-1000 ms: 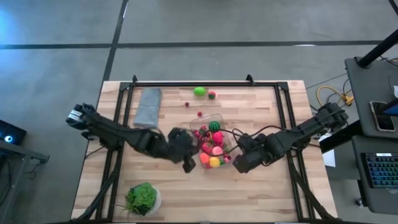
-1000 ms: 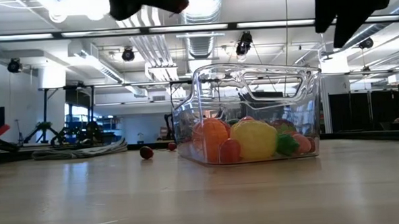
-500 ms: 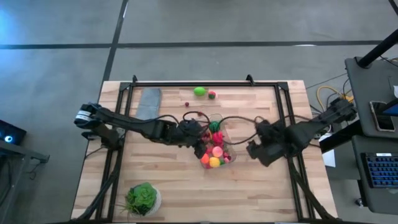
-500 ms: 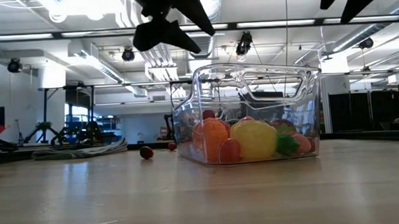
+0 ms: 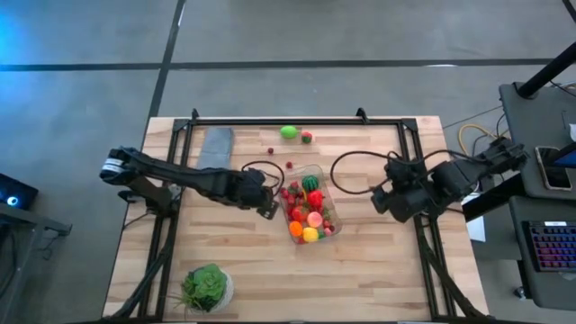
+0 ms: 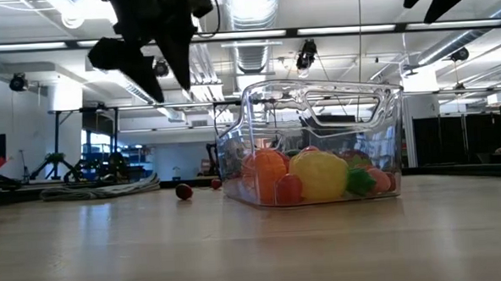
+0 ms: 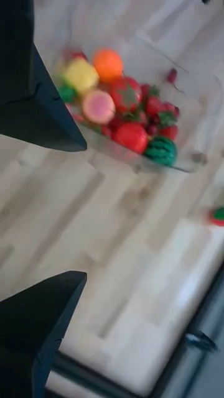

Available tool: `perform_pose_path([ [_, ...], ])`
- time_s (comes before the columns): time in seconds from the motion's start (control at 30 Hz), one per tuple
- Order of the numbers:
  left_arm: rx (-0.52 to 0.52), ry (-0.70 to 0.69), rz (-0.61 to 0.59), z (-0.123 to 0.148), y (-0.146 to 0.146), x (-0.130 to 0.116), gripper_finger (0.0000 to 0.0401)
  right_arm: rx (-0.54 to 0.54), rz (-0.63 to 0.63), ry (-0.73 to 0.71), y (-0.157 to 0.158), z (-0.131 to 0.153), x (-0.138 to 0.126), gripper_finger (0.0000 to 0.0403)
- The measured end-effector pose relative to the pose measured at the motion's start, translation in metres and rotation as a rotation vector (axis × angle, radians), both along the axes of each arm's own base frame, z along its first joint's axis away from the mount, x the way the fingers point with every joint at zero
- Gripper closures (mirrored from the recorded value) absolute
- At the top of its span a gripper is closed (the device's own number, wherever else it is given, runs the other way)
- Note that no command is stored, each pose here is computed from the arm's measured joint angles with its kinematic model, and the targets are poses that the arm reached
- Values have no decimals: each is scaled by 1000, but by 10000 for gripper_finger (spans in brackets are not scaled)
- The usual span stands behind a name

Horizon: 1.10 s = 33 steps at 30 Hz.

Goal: Pick and placing Produce into tupperware
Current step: Put the red cherry into the transparent bin

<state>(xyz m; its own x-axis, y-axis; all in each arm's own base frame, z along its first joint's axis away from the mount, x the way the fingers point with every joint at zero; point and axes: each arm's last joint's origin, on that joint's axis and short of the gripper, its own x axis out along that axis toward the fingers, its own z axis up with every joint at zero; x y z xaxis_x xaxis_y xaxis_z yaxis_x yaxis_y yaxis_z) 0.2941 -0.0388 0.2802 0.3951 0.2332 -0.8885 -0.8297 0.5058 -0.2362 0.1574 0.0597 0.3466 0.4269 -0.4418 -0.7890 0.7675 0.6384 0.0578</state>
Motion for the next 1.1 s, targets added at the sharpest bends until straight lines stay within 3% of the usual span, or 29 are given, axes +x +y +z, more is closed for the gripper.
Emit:
perform_pose_path([
  [0.1, -47, 37, -57, -12, -4, 4, 175, -51, -21, 21, -9, -3, 3, 80],
  [0.2, -14, 83, -172, -28, -6, 10, 175, -69, -61, 54, -21, -6, 6, 81],
  [0.4, 51, 203, -338, -60, -4, 21, 175, 37, -192, 75, -42, -8, 10, 81],
  [0.67, 7, 277, -338, -87, 6, 33, 175, 68, -220, 82, -55, -3, 12, 79],
  [0.77, -83, 278, -282, -92, 16, 36, 175, 85, -231, 79, -57, -3, 12, 78],
  [0.87, -99, 274, -217, -92, 26, 36, 175, 88, -237, 77, -58, -2, 12, 78],
  [0.93, -81, 262, -249, -88, 30, 36, 175, 90, -238, 75, -58, -2, 13, 78],
  [1.1, -8, 233, -455, -85, 33, 42, 175, 91, -237, 71, -58, -2, 13, 78],
])
